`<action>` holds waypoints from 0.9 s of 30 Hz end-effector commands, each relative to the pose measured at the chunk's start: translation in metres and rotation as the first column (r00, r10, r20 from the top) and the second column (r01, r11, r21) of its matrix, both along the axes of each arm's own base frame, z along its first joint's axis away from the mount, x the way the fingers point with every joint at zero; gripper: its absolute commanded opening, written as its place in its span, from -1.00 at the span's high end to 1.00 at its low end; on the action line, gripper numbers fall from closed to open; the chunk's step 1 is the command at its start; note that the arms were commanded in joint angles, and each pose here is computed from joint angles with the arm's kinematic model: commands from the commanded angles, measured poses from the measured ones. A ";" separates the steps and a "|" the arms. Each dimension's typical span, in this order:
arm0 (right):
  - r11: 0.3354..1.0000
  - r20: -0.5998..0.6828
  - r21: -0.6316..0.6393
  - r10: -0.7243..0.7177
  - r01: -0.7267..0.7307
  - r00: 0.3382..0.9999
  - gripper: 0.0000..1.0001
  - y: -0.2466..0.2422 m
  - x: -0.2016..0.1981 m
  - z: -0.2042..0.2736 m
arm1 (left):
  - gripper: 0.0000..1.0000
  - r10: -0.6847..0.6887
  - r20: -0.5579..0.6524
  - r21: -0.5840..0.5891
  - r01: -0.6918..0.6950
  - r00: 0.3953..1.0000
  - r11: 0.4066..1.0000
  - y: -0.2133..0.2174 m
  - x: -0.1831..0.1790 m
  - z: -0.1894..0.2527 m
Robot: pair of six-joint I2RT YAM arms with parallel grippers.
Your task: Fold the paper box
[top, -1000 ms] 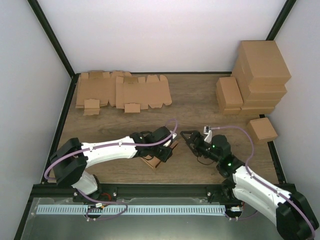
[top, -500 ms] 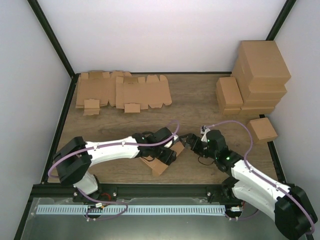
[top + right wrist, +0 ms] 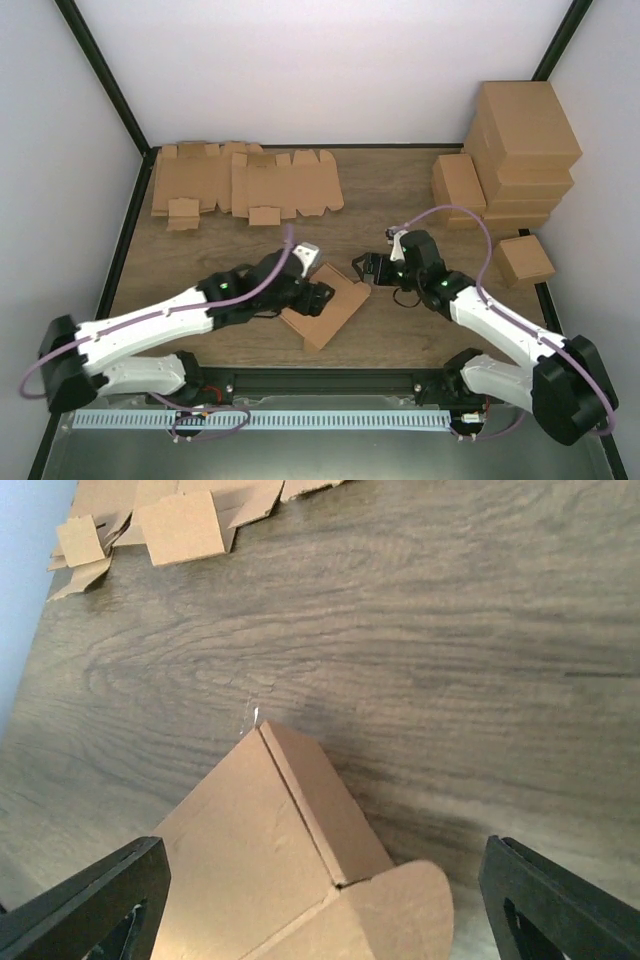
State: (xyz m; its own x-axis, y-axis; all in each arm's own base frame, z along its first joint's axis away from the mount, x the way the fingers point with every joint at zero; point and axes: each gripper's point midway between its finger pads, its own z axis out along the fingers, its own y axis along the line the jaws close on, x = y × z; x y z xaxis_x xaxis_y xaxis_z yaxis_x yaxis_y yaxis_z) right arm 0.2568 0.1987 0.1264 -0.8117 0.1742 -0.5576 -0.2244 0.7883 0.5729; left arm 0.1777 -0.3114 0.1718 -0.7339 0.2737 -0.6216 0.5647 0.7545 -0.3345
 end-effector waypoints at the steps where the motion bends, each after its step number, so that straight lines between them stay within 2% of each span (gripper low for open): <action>1: 0.995 0.107 -0.063 0.080 -0.074 0.991 -0.74 0.004 0.018 0.018 | -0.44 0.195 -0.026 -0.026 -0.195 0.981 0.980 0.049 -0.001 -0.006; 4: 0.985 0.121 -0.051 0.167 -0.162 0.978 -0.65 0.020 0.023 0.019 | -0.36 0.253 -0.099 -0.077 -0.261 0.962 0.962 0.068 -0.011 -0.019; 6: 0.974 0.108 -0.042 0.225 -0.221 0.968 -0.51 0.031 0.025 0.014 | -0.31 0.288 -0.157 -0.101 -0.305 0.945 0.947 0.078 -0.018 -0.032; 12: 0.946 0.029 0.010 0.324 -0.325 0.946 -0.30 0.054 0.027 -0.016 | -0.25 0.290 -0.297 -0.280 -0.374 0.910 0.884 0.083 -0.032 -0.049; 15: 0.934 -0.002 0.037 0.356 -0.356 0.934 -0.20 0.059 0.022 -0.027 | -0.15 0.308 -0.321 -0.293 -0.403 0.895 0.867 0.091 -0.030 -0.061; 22: 0.921 -0.041 0.056 0.387 -0.384 0.921 -0.14 0.058 0.008 -0.044 | 0.12 0.243 -0.395 -0.357 -0.392 0.886 0.848 0.088 -0.030 -0.078; 27: 0.918 -0.051 0.065 0.396 -0.392 0.917 -0.09 0.055 -0.001 -0.045 | 0.16 0.243 -0.405 -0.349 -0.395 0.882 0.850 0.089 -0.024 -0.086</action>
State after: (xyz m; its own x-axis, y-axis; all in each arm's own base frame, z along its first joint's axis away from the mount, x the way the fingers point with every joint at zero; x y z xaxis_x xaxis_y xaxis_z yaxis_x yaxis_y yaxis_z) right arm 0.2596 0.2525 0.0734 -0.8684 -0.1306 -0.4783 -0.4416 0.6424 0.6264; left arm 0.1489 -0.2125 0.0755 -0.9163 -0.2338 -0.3252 0.0841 0.6816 -0.7269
